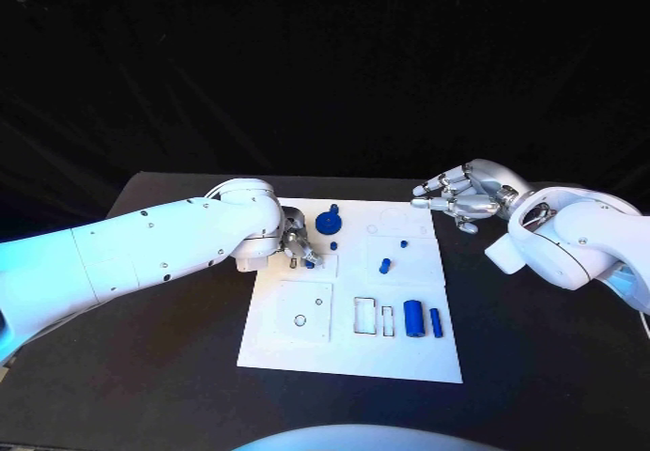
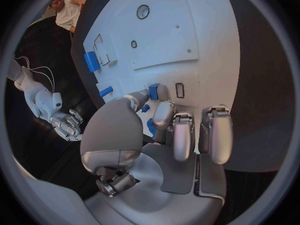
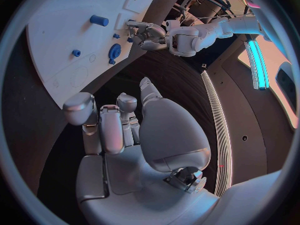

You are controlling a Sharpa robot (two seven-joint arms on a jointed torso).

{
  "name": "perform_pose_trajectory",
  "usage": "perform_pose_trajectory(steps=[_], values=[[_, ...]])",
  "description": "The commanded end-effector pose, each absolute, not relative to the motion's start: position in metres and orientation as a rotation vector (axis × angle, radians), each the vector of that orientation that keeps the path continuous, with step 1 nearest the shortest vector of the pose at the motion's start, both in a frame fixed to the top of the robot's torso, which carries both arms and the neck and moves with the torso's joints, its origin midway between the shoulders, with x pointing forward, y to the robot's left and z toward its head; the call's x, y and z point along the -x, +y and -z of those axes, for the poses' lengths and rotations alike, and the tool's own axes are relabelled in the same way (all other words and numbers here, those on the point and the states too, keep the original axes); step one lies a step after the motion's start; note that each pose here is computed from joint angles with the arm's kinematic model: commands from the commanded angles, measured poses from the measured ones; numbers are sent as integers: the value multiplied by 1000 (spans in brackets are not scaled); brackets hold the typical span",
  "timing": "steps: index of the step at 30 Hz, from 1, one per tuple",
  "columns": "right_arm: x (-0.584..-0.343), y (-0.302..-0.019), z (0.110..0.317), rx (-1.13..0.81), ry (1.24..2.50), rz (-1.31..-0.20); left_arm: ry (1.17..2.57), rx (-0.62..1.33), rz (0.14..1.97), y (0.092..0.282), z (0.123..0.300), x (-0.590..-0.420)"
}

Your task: Assemble the parts on the task board

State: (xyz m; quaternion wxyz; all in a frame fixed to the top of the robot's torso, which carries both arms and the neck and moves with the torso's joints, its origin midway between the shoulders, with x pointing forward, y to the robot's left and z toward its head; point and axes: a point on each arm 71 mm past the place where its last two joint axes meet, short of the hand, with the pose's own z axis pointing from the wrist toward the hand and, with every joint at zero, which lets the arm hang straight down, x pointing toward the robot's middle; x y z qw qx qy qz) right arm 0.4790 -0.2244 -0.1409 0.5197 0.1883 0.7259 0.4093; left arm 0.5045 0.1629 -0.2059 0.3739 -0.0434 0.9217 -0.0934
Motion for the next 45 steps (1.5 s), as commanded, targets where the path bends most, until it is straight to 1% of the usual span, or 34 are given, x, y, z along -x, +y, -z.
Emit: perform_pose_trajectory(steps=[1, 16, 23, 29, 33, 35, 40, 45], values=[[-478, -222, 141, -436, 1746, -996, 2389, 121, 171, 164, 209, -503], [-477, -223, 141, -436, 1746, -996, 2371, 153, 164, 169, 208, -505], [-478, -224, 141, -437, 1746, -996, 2344, 178, 180, 173, 203, -505], [-478, -224, 141, -439, 1747, -994, 2320, 186, 195, 177, 190, -506], [-478, -225, 142, -439, 1748, -993, 2307, 178, 201, 180, 177, -509], [-479, -225, 142, -440, 1748, -991, 2304, 168, 189, 185, 166, -514], [-479, -225, 142, -443, 1747, -989, 2290, 188, 177, 196, 146, -530], [-480, -226, 142, -446, 1737, -987, 2274, 221, 155, 205, 138, -549]])
